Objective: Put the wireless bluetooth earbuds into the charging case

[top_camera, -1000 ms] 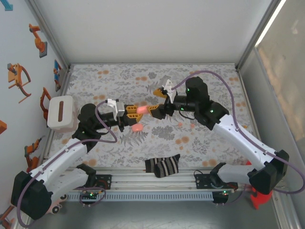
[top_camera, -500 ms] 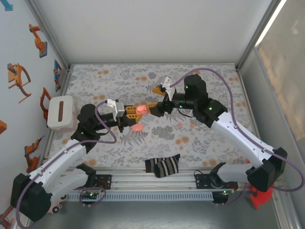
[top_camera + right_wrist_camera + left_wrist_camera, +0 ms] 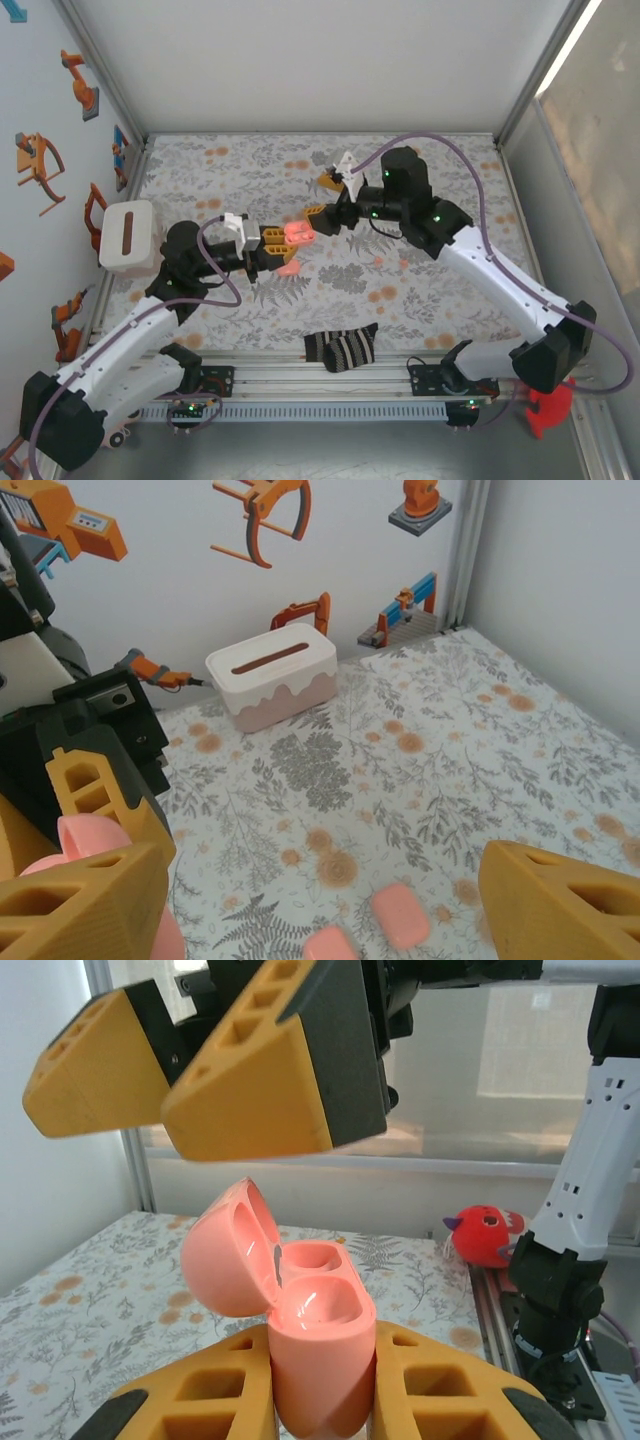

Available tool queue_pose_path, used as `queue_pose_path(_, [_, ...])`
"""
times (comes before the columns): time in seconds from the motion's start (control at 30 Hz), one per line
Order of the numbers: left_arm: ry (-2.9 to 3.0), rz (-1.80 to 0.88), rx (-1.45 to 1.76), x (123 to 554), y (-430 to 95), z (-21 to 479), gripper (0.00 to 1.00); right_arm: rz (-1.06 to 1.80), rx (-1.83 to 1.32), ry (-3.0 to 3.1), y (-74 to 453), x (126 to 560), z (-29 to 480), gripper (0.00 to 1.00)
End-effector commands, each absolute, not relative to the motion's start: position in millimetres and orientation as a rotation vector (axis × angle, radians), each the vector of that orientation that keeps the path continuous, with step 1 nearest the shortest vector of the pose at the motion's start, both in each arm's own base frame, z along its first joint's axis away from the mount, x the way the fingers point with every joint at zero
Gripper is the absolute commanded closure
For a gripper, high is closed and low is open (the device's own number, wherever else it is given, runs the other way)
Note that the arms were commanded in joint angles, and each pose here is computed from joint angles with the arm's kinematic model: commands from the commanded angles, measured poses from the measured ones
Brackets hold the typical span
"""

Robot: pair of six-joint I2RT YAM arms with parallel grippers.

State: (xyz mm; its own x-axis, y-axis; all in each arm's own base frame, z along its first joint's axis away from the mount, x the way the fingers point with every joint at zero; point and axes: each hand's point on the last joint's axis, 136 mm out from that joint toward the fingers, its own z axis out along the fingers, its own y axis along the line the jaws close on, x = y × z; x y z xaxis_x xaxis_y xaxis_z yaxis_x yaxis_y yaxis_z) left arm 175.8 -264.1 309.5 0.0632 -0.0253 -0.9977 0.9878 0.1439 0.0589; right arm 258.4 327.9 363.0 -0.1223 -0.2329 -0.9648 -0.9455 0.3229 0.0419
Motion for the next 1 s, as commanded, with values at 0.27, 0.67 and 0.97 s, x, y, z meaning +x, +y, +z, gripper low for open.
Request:
queue_pose_path(0.27, [1.214, -1.008, 1.064, 174, -254, 299, 1.0, 0.65, -0.759, 1.845, 251, 276, 380, 0.16])
queue_pose_path(0.67, [1.296, -0.955, 0.991, 161, -234, 288, 1.0, 0.578, -0.486, 2.571, 202, 282, 219, 0.33])
queue_pose_path(0.97, [1.299, -0.941, 0.989, 157, -231, 289, 1.0, 0.451, -0.699, 2.837, 198, 290, 141, 0.39])
